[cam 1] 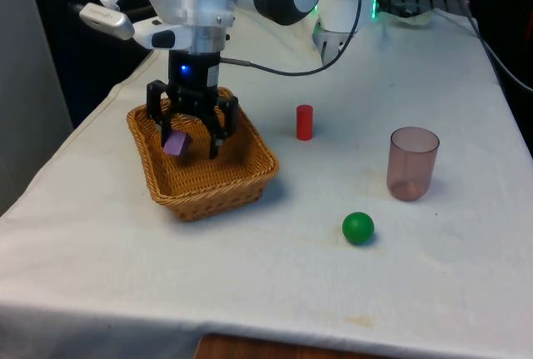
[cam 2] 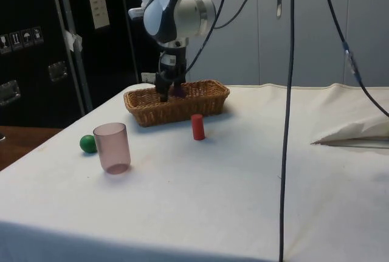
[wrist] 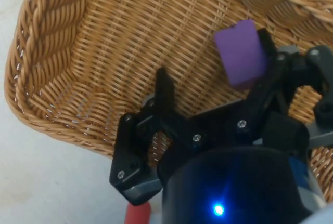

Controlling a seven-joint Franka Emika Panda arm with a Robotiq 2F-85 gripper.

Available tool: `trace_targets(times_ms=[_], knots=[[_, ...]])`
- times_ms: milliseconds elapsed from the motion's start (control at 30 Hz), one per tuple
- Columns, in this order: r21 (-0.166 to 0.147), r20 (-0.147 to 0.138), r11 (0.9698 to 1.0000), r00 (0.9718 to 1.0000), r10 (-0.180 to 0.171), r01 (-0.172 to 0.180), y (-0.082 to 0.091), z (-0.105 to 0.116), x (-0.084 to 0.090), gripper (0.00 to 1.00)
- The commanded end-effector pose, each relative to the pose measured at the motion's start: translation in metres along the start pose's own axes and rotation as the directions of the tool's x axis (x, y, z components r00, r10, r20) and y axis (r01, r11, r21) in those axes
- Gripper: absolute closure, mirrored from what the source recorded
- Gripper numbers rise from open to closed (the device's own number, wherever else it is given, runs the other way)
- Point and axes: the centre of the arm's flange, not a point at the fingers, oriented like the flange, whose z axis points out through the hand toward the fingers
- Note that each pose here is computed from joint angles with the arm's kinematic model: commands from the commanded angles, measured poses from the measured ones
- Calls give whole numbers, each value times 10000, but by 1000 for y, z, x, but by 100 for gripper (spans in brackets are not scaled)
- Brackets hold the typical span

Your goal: Pick up the triangular block and place it into the basket.

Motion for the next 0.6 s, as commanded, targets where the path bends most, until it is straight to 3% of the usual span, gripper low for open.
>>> trace_targets(times_ms=[0,67,433,500,567], knots=[[9,-19,10000,10000,6,-6,0,1,1,7],[6,-19,10000,10000,3,-3,0,1,2,0],[107,-65,9999,9999,97,-97,-3,11,-1,0],[21,62,9999,9999,116,-116,-2,11,-3,0],[141,-38,9998,9999,148,-148,-4,15,-2,0]])
